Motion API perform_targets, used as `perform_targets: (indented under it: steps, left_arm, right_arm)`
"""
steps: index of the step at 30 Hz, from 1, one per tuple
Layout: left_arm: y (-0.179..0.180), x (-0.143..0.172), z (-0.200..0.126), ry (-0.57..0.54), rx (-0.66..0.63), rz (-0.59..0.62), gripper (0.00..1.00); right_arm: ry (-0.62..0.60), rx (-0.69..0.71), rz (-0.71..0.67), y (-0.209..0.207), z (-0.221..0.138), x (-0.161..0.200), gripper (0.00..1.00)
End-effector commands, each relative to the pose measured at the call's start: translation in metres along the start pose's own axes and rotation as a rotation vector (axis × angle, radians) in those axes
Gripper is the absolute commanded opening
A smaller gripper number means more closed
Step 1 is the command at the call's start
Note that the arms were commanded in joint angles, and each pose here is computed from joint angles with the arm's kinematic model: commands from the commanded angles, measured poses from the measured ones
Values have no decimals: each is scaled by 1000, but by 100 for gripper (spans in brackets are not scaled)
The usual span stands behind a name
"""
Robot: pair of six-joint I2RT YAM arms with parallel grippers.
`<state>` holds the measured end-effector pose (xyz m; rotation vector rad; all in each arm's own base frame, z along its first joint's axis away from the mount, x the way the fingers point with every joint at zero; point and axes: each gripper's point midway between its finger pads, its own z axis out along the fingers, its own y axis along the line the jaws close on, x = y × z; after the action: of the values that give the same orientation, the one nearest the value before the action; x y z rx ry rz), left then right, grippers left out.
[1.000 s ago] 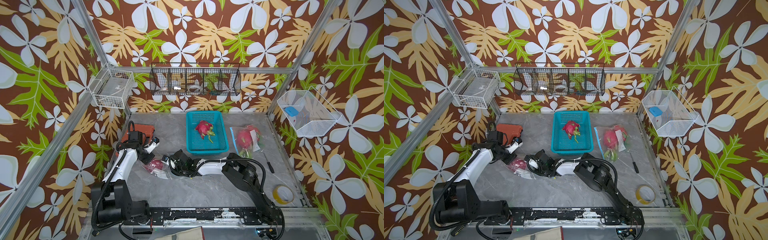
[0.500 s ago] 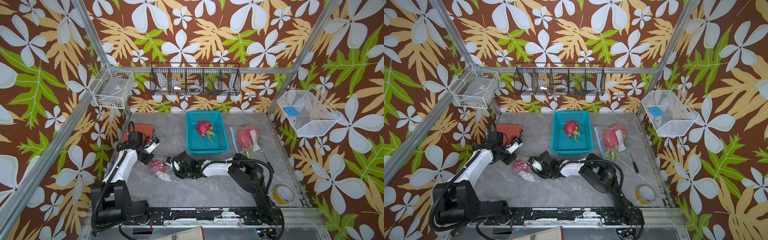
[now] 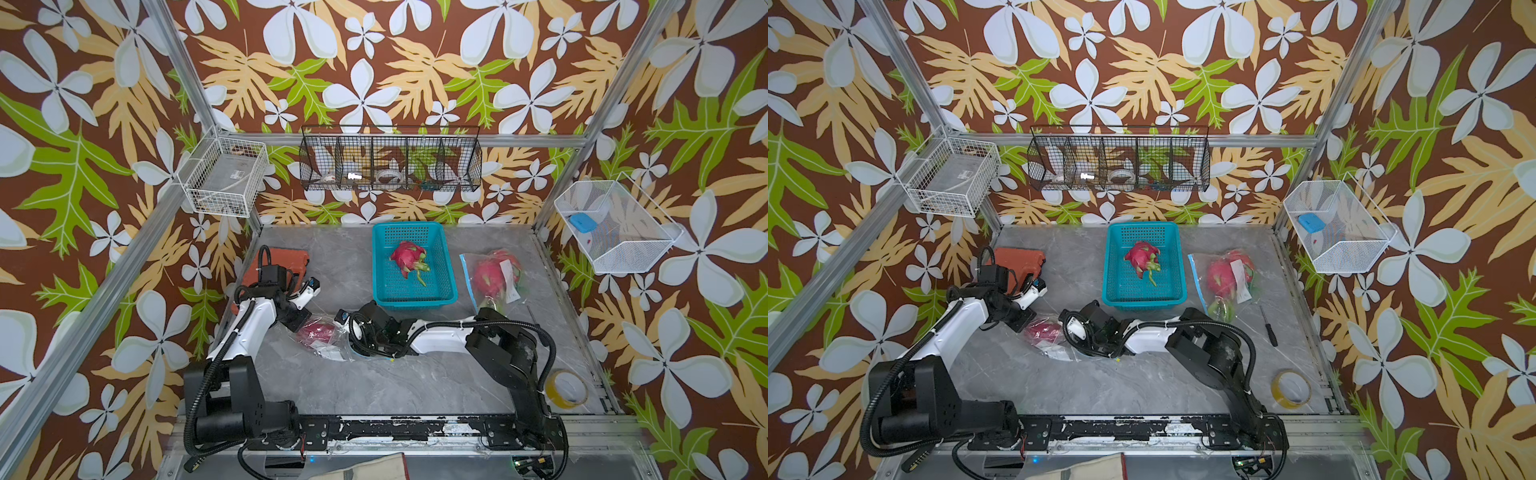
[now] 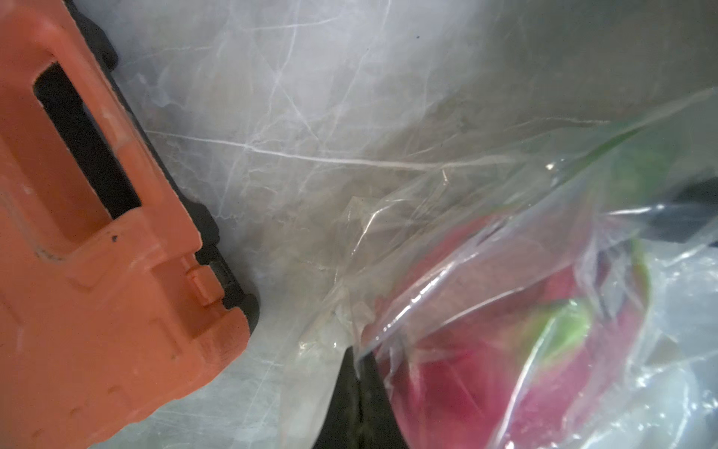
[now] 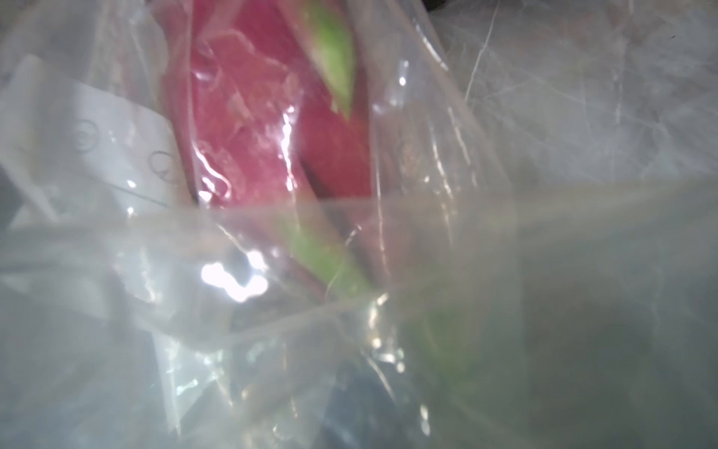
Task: Open the zip-top bag and take out the dragon fruit
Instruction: Pick up the dragon fruit from the zipper food storage bag.
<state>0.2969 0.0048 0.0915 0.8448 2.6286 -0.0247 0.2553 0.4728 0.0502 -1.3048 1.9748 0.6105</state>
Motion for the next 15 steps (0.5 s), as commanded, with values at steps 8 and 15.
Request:
perform_targets:
  steps: [8,15]
  left_arm:
    - [39,-2,-7,6,-224,66,0]
    - [48,5,-5,30,-292,99,0]
  right_arm:
    - [2,-13,24,12,-22,9,0]
    - [-11,-11,41,15,-47,12,0]
